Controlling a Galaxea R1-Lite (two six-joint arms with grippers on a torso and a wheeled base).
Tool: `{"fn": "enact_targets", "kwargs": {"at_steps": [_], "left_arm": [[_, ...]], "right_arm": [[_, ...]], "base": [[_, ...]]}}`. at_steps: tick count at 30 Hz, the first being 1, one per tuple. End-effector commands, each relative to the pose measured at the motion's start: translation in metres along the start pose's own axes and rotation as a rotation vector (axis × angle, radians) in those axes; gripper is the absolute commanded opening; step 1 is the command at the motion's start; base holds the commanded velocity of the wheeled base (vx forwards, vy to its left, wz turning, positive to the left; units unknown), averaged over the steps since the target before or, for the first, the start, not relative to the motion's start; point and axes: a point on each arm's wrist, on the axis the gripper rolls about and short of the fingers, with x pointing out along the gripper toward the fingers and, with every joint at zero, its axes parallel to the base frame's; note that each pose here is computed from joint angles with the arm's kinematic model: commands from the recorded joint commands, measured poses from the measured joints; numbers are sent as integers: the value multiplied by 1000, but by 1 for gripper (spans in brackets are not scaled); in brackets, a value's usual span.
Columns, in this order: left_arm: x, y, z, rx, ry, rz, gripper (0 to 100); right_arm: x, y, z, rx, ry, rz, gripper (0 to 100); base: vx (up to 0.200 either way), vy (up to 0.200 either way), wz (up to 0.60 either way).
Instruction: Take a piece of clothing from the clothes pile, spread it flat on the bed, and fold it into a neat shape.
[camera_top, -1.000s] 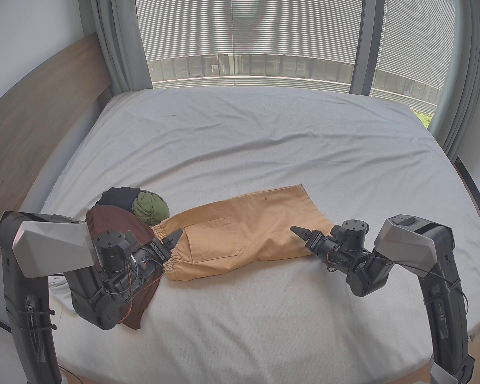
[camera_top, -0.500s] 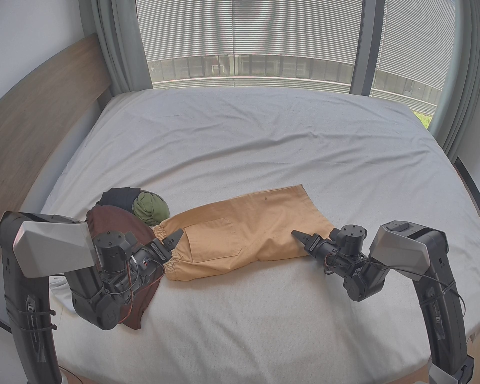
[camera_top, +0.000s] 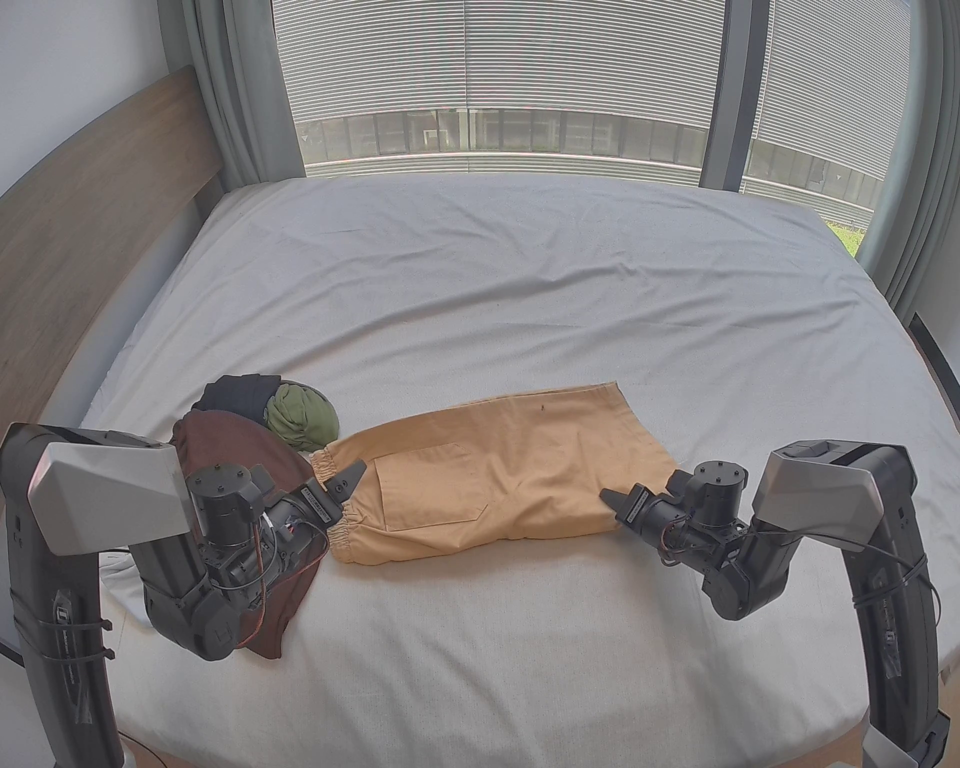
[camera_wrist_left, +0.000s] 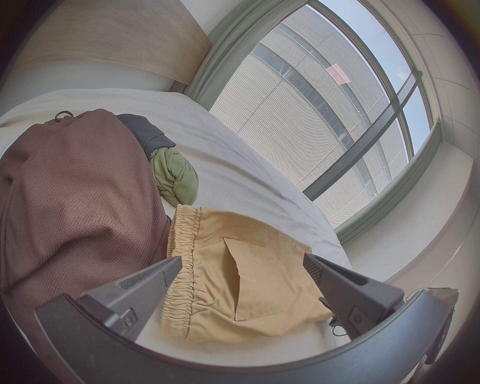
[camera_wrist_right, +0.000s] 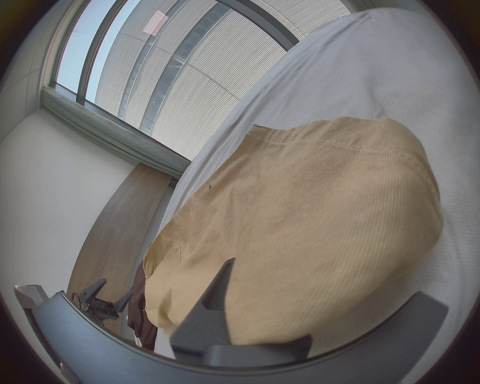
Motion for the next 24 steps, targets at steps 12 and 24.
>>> {"fn": "enact_targets", "kwargs": {"at_steps": [12,24], "left_arm": [[-1,1,-2,-1,8,5,100],[-12,4,-15,-2,106,-14,100]], "right_arm": [[-98,8,-9,-80,93,-185,0],[-139,-4,-21,-119,157,-274,0]], "base": [[0,0,0],[0,0,0]]}}
